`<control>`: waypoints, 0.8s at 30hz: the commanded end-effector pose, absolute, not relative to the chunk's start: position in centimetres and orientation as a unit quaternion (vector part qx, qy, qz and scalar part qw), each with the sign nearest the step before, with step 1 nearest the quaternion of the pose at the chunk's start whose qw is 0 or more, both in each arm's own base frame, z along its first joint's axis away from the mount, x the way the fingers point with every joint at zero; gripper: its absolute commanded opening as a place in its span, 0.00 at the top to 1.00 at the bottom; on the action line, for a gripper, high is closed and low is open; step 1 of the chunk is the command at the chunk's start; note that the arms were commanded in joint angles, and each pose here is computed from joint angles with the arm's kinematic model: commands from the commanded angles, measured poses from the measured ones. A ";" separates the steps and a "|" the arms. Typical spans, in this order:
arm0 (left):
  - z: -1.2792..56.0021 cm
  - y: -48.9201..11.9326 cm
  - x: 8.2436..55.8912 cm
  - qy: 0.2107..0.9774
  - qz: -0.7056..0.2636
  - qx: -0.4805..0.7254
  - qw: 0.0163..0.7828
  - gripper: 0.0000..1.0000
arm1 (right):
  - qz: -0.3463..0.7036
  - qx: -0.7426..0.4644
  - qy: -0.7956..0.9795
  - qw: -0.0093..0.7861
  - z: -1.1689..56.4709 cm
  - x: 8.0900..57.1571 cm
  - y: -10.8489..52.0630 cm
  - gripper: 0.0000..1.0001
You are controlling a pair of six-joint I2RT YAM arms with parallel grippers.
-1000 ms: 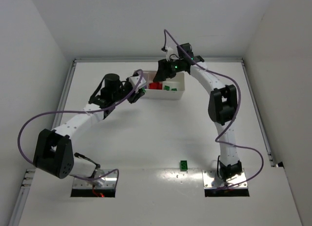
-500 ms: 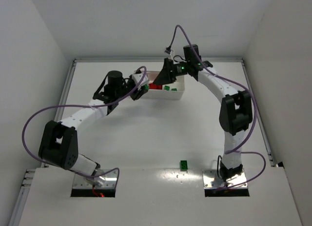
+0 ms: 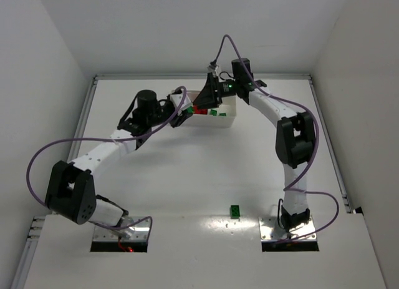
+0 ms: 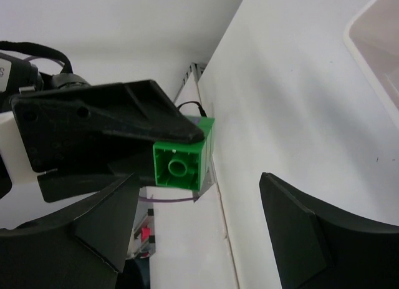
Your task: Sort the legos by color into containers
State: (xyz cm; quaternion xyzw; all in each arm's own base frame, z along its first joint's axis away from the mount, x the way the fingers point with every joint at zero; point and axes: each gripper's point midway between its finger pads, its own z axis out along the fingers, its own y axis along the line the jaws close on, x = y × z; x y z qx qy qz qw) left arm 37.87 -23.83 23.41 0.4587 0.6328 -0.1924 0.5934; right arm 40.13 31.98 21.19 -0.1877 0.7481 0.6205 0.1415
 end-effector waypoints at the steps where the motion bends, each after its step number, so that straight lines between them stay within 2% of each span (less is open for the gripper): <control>1: 27.1 -25.1 36.8 0.589 -0.206 0.467 0.627 1.00 | 0.635 -0.218 0.724 0.160 23.5 40.4 33.2 0.21; 15: 26.7 -25.8 36.6 0.588 -0.206 0.473 0.623 1.00 | 0.643 -0.250 0.708 0.152 24.1 38.2 34.4 0.23; 16: 26.7 -25.8 36.6 0.588 -0.206 0.473 0.623 1.00 | 0.643 -0.250 0.708 0.152 24.1 38.2 34.4 0.25; 20: 26.3 -25.7 36.9 0.593 -0.203 0.471 0.621 1.00 | 0.642 -0.251 0.709 0.152 23.7 38.2 34.3 0.44; 21: 26.5 -25.6 37.1 0.592 -0.198 0.468 0.625 1.00 | 0.642 -0.251 0.709 0.152 23.7 38.2 34.3 0.54; 24: 26.5 -25.4 37.4 0.597 -0.190 0.463 0.627 1.00 | 0.640 -0.250 0.712 0.147 23.2 37.8 34.1 0.66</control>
